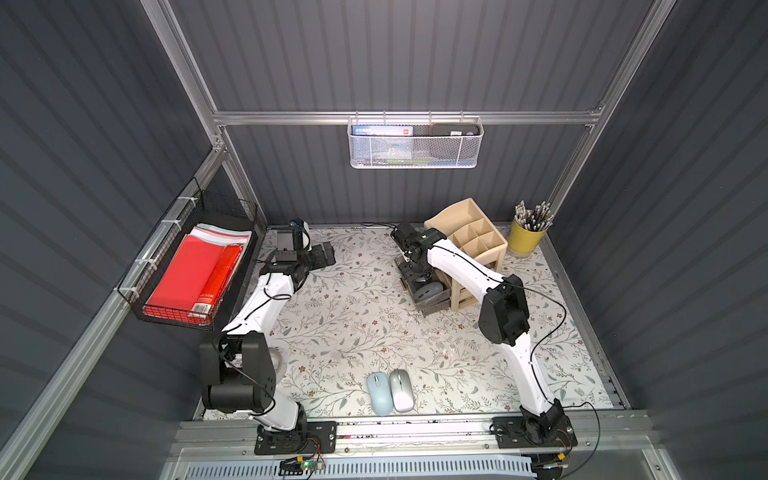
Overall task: Take the mice out of the drawer
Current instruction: Pick up the mouse from the drawer.
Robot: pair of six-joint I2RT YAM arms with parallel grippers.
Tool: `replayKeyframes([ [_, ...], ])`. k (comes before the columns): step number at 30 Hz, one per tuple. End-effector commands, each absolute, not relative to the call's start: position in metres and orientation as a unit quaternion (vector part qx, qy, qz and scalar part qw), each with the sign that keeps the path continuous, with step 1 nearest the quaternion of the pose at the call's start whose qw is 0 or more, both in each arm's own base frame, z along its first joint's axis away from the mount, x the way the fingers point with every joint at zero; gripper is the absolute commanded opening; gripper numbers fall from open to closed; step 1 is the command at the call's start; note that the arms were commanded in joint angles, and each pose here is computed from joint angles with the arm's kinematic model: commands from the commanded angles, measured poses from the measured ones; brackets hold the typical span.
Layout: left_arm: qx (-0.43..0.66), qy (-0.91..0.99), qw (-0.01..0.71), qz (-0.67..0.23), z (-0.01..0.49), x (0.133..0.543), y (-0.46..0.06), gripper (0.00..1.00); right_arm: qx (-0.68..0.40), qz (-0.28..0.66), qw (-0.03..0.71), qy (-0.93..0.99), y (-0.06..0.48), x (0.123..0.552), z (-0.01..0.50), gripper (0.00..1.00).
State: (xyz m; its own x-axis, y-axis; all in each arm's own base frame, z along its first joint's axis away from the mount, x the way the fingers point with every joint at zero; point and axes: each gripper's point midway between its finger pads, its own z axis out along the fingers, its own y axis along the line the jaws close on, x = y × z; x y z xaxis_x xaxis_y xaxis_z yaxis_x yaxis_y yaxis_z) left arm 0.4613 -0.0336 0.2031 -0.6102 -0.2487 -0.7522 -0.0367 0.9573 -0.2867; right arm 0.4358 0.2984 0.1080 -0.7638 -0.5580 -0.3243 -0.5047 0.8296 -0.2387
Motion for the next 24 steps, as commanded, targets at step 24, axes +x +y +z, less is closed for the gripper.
replayKeyframes([
  [24, -0.034, 0.887, 0.421, -0.186, 0.196, 0.468, -0.061, 0.99, -0.229, 0.12, 0.22, 0.94, 0.299, 0.211, 0.152, 0.45],
])
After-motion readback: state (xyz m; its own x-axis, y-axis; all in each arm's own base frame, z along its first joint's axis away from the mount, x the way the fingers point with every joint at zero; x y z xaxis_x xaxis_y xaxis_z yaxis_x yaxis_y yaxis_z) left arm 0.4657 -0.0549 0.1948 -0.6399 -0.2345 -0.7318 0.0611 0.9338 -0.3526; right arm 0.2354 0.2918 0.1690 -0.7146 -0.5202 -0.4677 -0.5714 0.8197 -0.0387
